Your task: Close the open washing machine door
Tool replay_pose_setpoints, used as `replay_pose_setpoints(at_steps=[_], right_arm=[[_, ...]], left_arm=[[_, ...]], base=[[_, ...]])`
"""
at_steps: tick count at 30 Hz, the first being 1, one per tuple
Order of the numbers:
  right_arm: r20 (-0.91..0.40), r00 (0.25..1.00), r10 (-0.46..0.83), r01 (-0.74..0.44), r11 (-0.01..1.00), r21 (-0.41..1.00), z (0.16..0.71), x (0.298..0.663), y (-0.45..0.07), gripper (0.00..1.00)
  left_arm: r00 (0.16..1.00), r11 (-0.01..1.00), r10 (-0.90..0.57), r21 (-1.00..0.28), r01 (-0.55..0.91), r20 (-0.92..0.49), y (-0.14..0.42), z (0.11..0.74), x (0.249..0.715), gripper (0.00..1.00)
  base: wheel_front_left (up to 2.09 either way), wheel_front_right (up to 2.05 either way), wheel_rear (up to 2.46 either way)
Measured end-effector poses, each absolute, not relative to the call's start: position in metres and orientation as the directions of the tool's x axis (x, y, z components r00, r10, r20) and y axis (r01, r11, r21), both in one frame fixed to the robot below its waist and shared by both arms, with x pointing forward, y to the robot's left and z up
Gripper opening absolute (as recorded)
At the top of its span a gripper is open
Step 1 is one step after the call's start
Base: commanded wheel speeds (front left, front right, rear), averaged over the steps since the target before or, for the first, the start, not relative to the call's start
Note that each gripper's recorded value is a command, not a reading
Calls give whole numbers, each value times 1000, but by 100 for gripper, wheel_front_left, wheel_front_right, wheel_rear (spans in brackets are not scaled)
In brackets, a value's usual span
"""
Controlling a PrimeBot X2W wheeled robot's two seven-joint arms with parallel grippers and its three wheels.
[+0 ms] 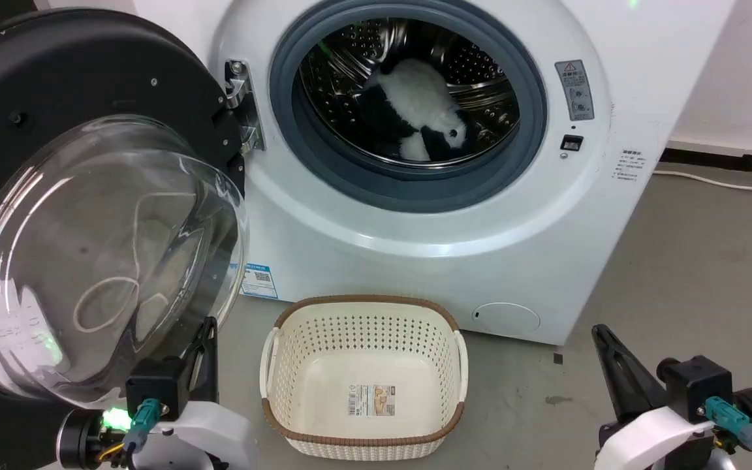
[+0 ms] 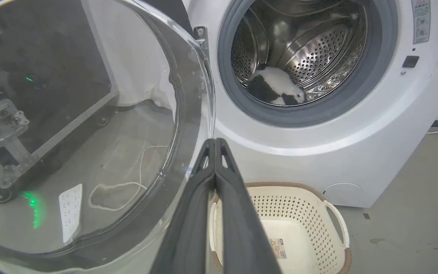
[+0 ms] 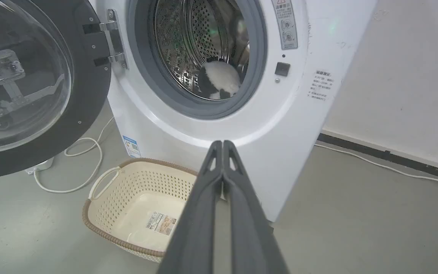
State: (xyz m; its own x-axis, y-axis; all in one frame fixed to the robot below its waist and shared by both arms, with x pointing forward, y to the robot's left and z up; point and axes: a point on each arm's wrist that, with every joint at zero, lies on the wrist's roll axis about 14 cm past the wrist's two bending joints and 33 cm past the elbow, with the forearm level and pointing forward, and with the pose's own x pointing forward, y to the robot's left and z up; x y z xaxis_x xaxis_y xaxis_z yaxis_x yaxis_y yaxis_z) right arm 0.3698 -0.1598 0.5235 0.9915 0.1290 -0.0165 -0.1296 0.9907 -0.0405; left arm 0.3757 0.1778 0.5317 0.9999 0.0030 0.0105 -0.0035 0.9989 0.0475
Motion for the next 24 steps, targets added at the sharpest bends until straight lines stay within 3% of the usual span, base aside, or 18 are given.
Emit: replay_pose_setpoints(at_steps=[24], right_arm=[[-16,992,129,-130,991,-41,523,370,-160,0]], left_arm=[[1000,999,3,48,-4,10,178,532,376,0]], base=[[0,0,0]])
